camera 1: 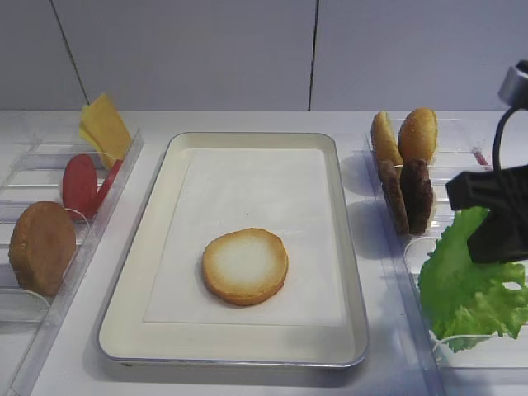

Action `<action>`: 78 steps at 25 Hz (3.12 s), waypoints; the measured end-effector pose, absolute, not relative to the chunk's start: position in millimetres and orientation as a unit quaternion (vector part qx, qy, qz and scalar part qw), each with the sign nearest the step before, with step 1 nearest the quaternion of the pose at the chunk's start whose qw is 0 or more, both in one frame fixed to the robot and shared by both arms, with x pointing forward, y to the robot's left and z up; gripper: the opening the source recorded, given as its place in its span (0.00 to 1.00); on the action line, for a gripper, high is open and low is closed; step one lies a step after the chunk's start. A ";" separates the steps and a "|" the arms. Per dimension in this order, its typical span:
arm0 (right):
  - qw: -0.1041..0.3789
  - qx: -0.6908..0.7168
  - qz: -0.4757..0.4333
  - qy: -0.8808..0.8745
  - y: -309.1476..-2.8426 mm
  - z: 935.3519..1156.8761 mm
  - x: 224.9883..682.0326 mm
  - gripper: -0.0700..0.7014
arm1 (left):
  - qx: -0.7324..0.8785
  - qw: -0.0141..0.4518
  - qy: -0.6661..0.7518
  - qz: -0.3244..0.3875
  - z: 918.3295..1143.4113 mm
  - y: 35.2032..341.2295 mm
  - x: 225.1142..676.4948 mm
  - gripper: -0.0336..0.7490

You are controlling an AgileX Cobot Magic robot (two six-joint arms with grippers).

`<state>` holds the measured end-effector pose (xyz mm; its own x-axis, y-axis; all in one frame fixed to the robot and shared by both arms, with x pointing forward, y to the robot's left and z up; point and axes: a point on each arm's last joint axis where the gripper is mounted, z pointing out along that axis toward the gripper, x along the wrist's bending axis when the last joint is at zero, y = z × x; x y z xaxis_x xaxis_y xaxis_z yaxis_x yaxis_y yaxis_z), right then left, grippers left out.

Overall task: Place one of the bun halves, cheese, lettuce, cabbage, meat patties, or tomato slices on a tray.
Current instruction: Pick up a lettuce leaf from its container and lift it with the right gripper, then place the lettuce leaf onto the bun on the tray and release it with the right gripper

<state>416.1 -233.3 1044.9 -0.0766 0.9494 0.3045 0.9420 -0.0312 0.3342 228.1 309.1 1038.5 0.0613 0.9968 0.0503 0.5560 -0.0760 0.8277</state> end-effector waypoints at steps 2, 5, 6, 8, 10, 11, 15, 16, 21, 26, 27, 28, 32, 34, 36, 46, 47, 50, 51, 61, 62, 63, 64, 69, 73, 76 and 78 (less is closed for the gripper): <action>0.010 0.674 0.241 0.698 -232.6 1058.2 416.2 0.17 | 0.651 0.327 0.596 0.338 1038.5 309.1 228.1 0.45; -0.008 0.664 0.270 0.697 -226.8 1076.7 417.0 0.17 | 0.651 0.327 0.596 0.338 1038.5 309.1 228.1 0.45; -0.021 0.658 0.286 0.696 -223.3 1081.5 417.1 0.17 | 0.651 0.327 0.596 0.338 1038.5 309.1 228.1 0.45; -0.059 0.635 0.335 0.693 -213.1 1091.6 416.8 0.17 | 0.651 0.327 0.596 0.338 1038.5 309.1 228.1 0.45; -0.091 0.615 0.375 0.688 -204.4 1097.1 419.3 0.17 | 0.651 0.327 0.596 0.338 1038.5 309.1 228.1 0.45; -0.105 0.606 0.392 0.685 -200.4 1099.0 421.7 0.17 | 0.651 0.327 0.596 0.338 1038.5 309.1 228.1 0.45; -0.138 0.586 0.416 0.682 -183.9 1089.5 438.8 0.17 | 0.651 0.327 0.596 0.338 1038.5 309.1 228.1 0.45; -0.141 0.580 0.416 0.686 -177.1 1084.7 442.9 0.17 | 0.651 0.327 0.596 0.338 1038.5 309.1 228.1 0.45; -0.153 0.546 0.402 0.720 -135.4 1064.2 461.3 0.16 | 0.651 0.327 0.596 0.338 1038.5 309.1 228.1 0.45; -0.168 0.527 0.378 0.742 -105.5 1043.0 487.3 0.16 | 0.651 0.327 0.596 0.338 1038.5 309.1 228.1 0.45; -0.171 0.527 0.375 0.743 -102.6 1038.5 492.4 0.16 | 0.651 0.327 0.596 0.338 1038.5 309.1 228.1 0.45; -0.172 0.528 0.373 0.744 -99.9 1035.1 497.5 0.16 | 0.651 0.327 0.596 0.338 1038.5 309.1 228.1 0.45; -0.188 0.528 0.370 0.741 -90.9 1022.0 510.1 0.16 | 0.651 0.327 0.596 0.338 1038.5 309.1 228.1 0.45; -0.201 0.526 0.367 0.741 -86.8 1013.3 514.1 0.16 | 0.651 0.327 0.596 0.338 1038.5 309.1 228.1 0.45; -0.208 0.526 0.360 0.742 -85.1 1005.8 516.1 0.16 | 0.651 0.327 0.596 0.338 1038.5 309.1 228.1 0.45; -0.164 0.527 0.282 0.785 -96.1 988.1 515.6 0.16 | 0.651 0.327 0.596 0.338 1038.5 309.1 228.1 0.45; -0.160 0.527 0.277 0.787 -97.0 987.3 515.6 0.16 | 0.651 0.327 0.596 0.338 1038.5 309.1 228.1 0.45; -0.149 0.530 0.272 0.789 -98.6 986.2 516.8 0.16 | 0.651 0.327 0.596 0.338 1038.5 309.1 228.1 0.45; -0.146 0.532 0.271 0.789 -99.0 985.9 517.3 0.16 | 0.651 0.327 0.596 0.338 1038.5 309.1 228.1 0.45; -0.142 0.536 0.259 0.791 -99.5 978.9 519.3 0.18 | 0.651 0.327 0.596 0.338 1038.5 309.1 228.1 0.45; -0.141 0.535 0.258 0.792 -99.7 978.7 519.3 0.20 | 0.651 0.327 0.596 0.338 1038.5 309.1 228.1 0.45; -0.140 0.535 0.256 0.793 -100.1 978.5 519.3 0.22 | 0.651 0.327 0.596 0.338 1038.5 309.1 228.1 0.45; -0.138 0.535 0.254 0.794 -100.4 978.2 519.3 0.26 | 0.651 0.327 0.596 0.338 1038.5 309.1 228.1 0.45; -0.130 0.529 0.241 0.803 -103.1 977.2 518.4 0.50 | 0.651 0.327 0.596 0.338 1038.5 309.1 228.1 0.45; -0.109 0.521 0.233 0.814 -107.9 986.8 516.1 0.58 | 0.651 0.327 0.596 0.338 1038.5 309.1 228.1 0.45; -0.088 0.518 0.217 0.823 -112.2 999.0 517.1 0.59 | 0.651 0.327 0.596 0.338 1038.5 309.1 228.1 0.45; -0.069 0.513 0.201 0.832 -116.1 1010.2 518.2 0.60 | 0.651 0.327 0.596 0.338 1038.5 309.1 228.1 0.45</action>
<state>518.2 -116.1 1010.2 -0.4635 0.8261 0.3205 0.8814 0.3925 0.2630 228.1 309.1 1038.5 0.0613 0.9968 0.0503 0.5560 -0.0760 0.8277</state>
